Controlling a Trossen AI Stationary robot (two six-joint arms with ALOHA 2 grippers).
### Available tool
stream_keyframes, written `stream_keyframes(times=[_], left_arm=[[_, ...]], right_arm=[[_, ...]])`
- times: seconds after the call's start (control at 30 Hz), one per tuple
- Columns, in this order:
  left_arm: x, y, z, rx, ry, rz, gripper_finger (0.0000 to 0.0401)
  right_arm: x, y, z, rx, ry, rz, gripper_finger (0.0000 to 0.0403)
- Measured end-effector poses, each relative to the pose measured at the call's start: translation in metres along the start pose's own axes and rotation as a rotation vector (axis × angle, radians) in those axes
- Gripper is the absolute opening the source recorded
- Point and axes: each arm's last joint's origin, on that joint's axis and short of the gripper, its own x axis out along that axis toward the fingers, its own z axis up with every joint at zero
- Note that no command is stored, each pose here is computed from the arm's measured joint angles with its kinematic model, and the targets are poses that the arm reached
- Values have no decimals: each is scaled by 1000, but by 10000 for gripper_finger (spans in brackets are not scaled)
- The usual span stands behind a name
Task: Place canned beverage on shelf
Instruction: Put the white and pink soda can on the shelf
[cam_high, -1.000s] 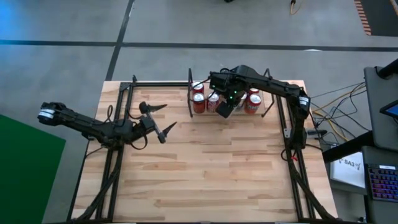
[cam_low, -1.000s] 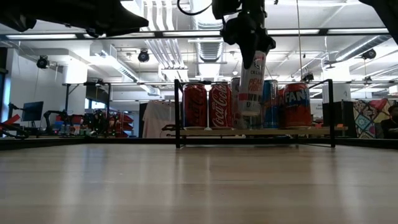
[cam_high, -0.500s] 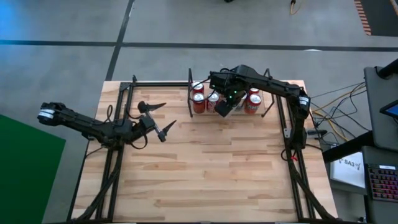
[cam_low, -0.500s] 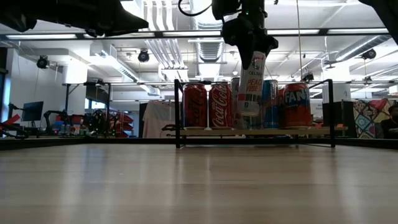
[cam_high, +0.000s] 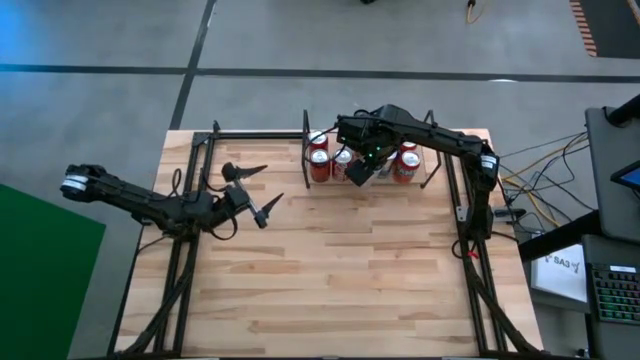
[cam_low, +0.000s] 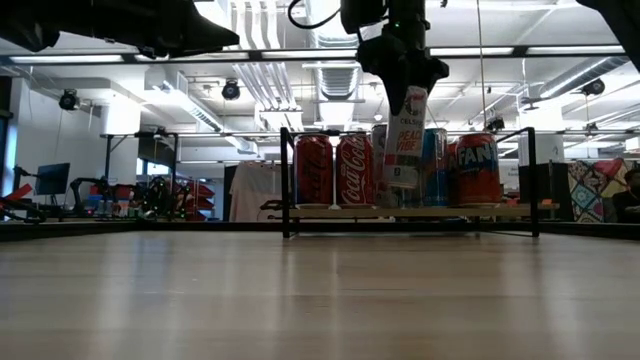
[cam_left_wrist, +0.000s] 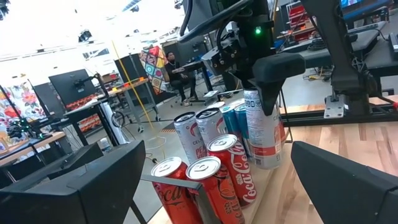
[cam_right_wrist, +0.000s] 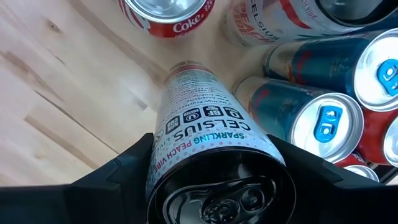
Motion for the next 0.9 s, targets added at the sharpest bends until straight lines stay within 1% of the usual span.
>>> stream_keyframes(times=[0.5, 0.9], left_arm=[[0, 0, 0, 0, 0, -1, 389], [0, 0, 0, 1, 0, -1, 389]], right_arm=[[1, 1, 3, 2, -27, 11, 249], [5, 1, 3, -1, -28, -19, 249]])
